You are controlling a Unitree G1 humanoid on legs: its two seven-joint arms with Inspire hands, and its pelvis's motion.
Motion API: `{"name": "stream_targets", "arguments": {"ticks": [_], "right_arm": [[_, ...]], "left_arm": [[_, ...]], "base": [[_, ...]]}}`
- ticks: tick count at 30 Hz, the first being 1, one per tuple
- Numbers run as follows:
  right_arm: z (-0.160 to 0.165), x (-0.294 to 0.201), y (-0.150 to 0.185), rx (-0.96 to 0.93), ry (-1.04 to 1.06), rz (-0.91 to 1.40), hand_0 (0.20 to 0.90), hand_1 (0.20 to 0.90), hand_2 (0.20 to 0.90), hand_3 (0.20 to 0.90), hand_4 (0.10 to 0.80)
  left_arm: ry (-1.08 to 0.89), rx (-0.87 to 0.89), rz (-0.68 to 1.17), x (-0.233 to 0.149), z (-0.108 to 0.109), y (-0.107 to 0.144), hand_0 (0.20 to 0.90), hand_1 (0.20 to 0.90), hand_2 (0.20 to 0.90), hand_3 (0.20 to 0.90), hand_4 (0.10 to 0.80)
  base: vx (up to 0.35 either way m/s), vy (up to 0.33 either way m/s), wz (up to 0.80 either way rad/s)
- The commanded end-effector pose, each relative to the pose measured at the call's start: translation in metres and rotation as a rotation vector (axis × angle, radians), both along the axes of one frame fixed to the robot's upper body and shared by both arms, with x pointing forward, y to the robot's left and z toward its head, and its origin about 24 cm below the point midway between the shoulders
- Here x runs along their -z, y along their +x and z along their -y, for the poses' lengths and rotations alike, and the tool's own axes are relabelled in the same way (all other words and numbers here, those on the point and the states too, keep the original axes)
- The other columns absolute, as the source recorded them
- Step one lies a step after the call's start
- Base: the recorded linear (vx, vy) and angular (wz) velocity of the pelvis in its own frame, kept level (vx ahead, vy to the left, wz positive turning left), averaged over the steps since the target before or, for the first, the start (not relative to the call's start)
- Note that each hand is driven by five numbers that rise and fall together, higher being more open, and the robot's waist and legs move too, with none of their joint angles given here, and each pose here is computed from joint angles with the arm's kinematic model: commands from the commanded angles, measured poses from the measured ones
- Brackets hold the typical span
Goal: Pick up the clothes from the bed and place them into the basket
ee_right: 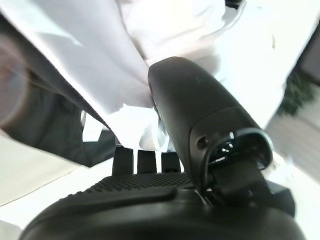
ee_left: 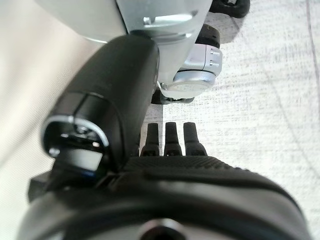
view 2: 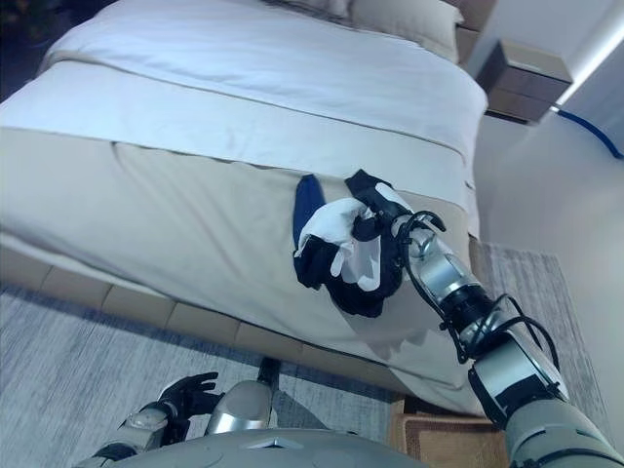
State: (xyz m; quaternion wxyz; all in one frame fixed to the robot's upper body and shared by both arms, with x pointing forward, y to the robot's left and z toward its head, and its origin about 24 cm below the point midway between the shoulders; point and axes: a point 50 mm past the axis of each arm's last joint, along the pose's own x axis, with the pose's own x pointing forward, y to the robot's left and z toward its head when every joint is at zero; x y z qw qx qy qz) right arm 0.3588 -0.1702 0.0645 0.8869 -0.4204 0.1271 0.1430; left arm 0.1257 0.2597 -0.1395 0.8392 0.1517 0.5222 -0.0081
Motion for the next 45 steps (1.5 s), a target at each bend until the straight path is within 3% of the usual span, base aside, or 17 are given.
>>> {"name": "stream_targets", "arguments": {"ticks": [1, 10, 11, 12, 13, 27, 28, 29, 30, 39, 45], "right_arm": [[-0.001, -0.091, 0.037, 0.052, -0.058, 0.282, 0.9, 0.9, 0.9, 0.9, 0.8], [0.013, -0.087, 0.039, 0.101, -0.135, 0.203, 0.9, 0.9, 0.9, 0.9, 0.8], [0.013, -0.087, 0.039, 0.096, -0.139, 0.198, 0.587, 0.587, 0.587, 0.535, 0.435], [0.013, -0.085, 0.038, 0.09, -0.146, 0.188, 0.368, 0.368, 0.368, 0.28, 0.18], [0.013, -0.084, 0.038, 0.089, -0.147, 0.188, 0.3, 0.3, 0.3, 0.2, 0.1], [0.012, -0.086, 0.037, 0.057, -0.187, 0.214, 0.3, 0.3, 0.3, 0.2, 0.1], [0.01, -0.084, 0.036, 0.052, -0.183, 0.212, 0.493, 0.493, 0.493, 0.425, 0.325], [0.008, -0.083, 0.036, 0.05, -0.183, 0.213, 0.596, 0.596, 0.596, 0.546, 0.446], [0.005, -0.082, 0.036, 0.036, -0.18, 0.218, 0.9, 0.9, 0.9, 0.9, 0.8], [-0.038, -0.106, 0.039, -0.092, -0.382, 0.437, 0.9, 0.9, 0.9, 0.9, 0.8], [-0.044, -0.106, 0.042, -0.103, -0.446, 0.387, 0.9, 0.9, 0.9, 0.9, 0.8]], "left_arm": [[0.003, 0.099, -0.017, -0.001, 0.004, 0.006, 0.9, 0.9, 0.9, 0.9, 0.8], [0.028, 0.1, -0.002, -0.005, -0.003, 0.011, 0.9, 0.9, 0.9, 0.9, 0.8], [0.027, 0.1, -0.003, -0.005, -0.003, 0.01, 0.9, 0.9, 0.9, 0.9, 0.8], [0.021, 0.1, -0.005, -0.004, -0.002, 0.008, 0.9, 0.9, 0.9, 0.9, 0.8], [0.019, 0.102, -0.004, -0.004, -0.002, 0.008, 0.9, 0.9, 0.9, 0.9, 0.8], [0.004, 0.11, 0.015, -0.005, 0.002, 0.012, 0.9, 0.9, 0.9, 0.9, 0.8], [0.002, 0.109, 0.015, -0.005, 0.002, 0.012, 0.9, 0.9, 0.9, 0.9, 0.8], [0.001, 0.11, 0.015, -0.005, 0.002, 0.012, 0.9, 0.9, 0.9, 0.9, 0.8], [-0.001, 0.109, 0.018, -0.005, 0.002, 0.013, 0.9, 0.9, 0.9, 0.9, 0.8], [-0.012, 0.12, 0.109, -0.015, 0.008, 0.039, 0.9, 0.9, 0.9, 0.9, 0.8], [-0.017, 0.119, 0.146, -0.02, 0.007, 0.048, 0.9, 0.9, 0.9, 0.9, 0.8]], "base": [[-0.102, -0.044, 0.29], [-0.039, -0.005, 0.09], [0.022, 0.032, 0.0], [0.025, 0.039, -0.01], [0.024, 0.042, -0.02], [0.005, 0.01, -0.01], [0.02, 0.03, -0.06], [0.007, 0.026, -0.05], [0.0, 0.0, 0.0], [-0.083, -0.004, 0.02], [0.009, 0.004, 0.14]]}}
